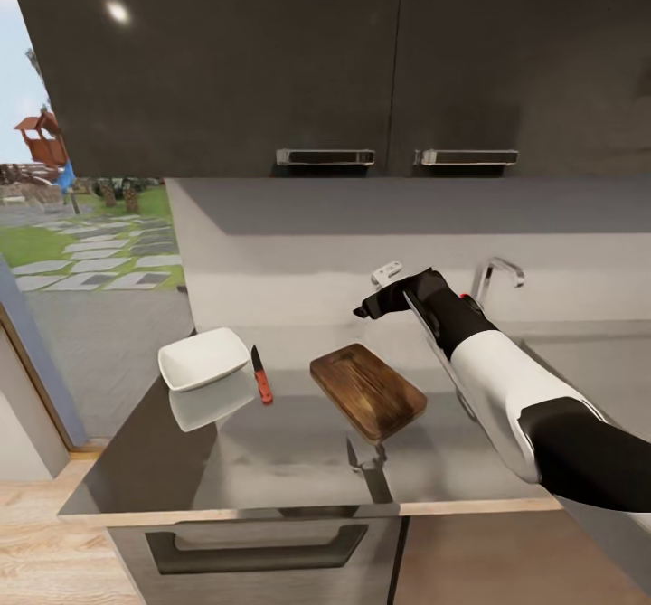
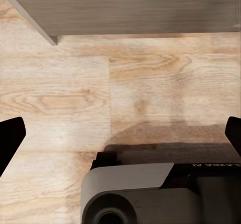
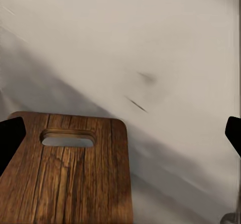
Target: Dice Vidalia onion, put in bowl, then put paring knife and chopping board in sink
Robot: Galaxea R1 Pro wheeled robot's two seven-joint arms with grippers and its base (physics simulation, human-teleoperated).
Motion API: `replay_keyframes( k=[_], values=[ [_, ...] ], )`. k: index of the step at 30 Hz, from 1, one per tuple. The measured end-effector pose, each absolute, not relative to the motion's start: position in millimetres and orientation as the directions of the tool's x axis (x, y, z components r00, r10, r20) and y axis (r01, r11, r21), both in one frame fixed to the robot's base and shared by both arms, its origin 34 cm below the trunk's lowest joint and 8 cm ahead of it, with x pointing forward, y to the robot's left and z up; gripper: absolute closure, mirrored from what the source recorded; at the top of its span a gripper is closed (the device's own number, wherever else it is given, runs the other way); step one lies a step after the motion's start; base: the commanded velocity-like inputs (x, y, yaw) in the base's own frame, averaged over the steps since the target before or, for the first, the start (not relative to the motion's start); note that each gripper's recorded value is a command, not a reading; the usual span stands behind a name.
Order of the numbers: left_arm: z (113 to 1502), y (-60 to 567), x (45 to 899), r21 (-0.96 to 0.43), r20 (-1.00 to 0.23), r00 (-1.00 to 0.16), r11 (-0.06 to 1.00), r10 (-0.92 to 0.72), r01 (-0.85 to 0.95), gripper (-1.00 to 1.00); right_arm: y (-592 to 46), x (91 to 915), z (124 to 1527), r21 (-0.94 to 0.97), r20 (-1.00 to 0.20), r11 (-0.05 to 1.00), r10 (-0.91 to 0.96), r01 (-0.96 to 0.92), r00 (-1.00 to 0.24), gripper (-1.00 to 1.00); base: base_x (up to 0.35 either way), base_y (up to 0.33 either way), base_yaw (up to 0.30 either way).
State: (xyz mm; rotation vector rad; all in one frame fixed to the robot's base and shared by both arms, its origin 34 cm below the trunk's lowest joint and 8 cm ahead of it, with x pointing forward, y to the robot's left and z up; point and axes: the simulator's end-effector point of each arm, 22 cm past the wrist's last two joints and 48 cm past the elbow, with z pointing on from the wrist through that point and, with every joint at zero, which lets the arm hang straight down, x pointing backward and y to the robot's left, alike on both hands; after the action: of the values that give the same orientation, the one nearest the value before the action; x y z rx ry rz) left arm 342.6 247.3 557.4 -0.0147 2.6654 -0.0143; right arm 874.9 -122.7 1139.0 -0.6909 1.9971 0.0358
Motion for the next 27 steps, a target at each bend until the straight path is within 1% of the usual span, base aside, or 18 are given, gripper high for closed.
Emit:
replay_keyframes(
  k=[27],
  values=[
    [593,247,339,-0.012,-0.461,-0.887,1.000,-0.012,-0.007,-1.00,-126,872,1175,-0.257,-0.818,0.840,-0.453,-0.478,-0.354,-1.00,0.000,0.000,0.000]
  ],
)
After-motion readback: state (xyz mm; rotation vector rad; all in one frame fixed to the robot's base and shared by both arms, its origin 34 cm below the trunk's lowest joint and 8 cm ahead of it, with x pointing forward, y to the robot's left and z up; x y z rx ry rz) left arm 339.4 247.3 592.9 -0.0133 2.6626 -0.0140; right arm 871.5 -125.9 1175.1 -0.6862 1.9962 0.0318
